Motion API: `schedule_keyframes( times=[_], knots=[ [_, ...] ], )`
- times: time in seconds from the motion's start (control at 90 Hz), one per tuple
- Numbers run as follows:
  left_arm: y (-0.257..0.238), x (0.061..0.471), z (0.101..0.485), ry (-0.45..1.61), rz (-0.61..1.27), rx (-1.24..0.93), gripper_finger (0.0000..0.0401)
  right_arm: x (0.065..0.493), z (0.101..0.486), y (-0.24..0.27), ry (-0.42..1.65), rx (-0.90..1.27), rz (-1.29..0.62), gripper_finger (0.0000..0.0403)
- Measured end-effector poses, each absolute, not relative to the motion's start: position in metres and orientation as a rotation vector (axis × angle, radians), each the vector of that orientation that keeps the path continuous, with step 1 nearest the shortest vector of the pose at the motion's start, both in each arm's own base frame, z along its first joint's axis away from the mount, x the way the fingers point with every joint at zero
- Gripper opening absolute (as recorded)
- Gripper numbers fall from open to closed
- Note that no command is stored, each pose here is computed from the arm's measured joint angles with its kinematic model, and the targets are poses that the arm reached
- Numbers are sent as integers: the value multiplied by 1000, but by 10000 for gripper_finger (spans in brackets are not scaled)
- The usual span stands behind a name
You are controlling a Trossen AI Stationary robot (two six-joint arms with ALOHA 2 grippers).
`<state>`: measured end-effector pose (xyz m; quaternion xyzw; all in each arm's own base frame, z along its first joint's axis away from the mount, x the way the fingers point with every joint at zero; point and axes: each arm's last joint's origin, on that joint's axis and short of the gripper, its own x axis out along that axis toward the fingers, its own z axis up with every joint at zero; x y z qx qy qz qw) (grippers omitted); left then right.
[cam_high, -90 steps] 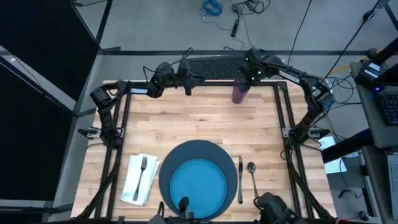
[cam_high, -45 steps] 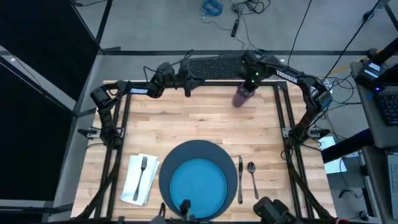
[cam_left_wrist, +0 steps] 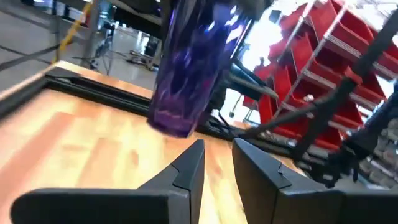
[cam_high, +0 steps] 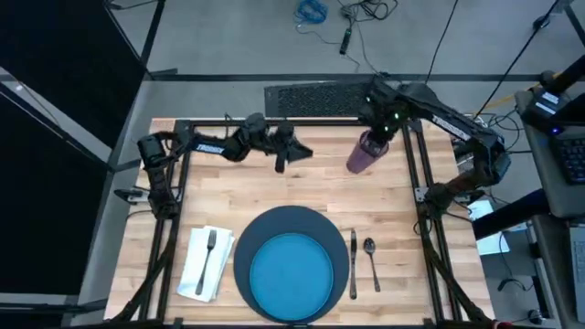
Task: Set table place
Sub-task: Put the cup on the top right of the placemat
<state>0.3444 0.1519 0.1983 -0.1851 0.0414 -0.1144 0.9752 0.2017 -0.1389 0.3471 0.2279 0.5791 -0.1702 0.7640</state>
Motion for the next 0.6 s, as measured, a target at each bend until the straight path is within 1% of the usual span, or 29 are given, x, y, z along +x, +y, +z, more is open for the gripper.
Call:
schedule_keyframes(
  times=[0.122,0.267,0.433,0.6],
  knots=[
    [129,328,194,103,-154,-365,68,209,356,-107,1241,461,-313,0],
    [100,290,203,71,-53,-328,68,215,353,-77,1235,434,-271,0],
    [77,245,217,-20,96,-257,68,226,318,-61,1248,433,-253,0],
    [68,219,234,-128,134,-224,68,247,282,-60,1250,437,-248,0]
  ],
)
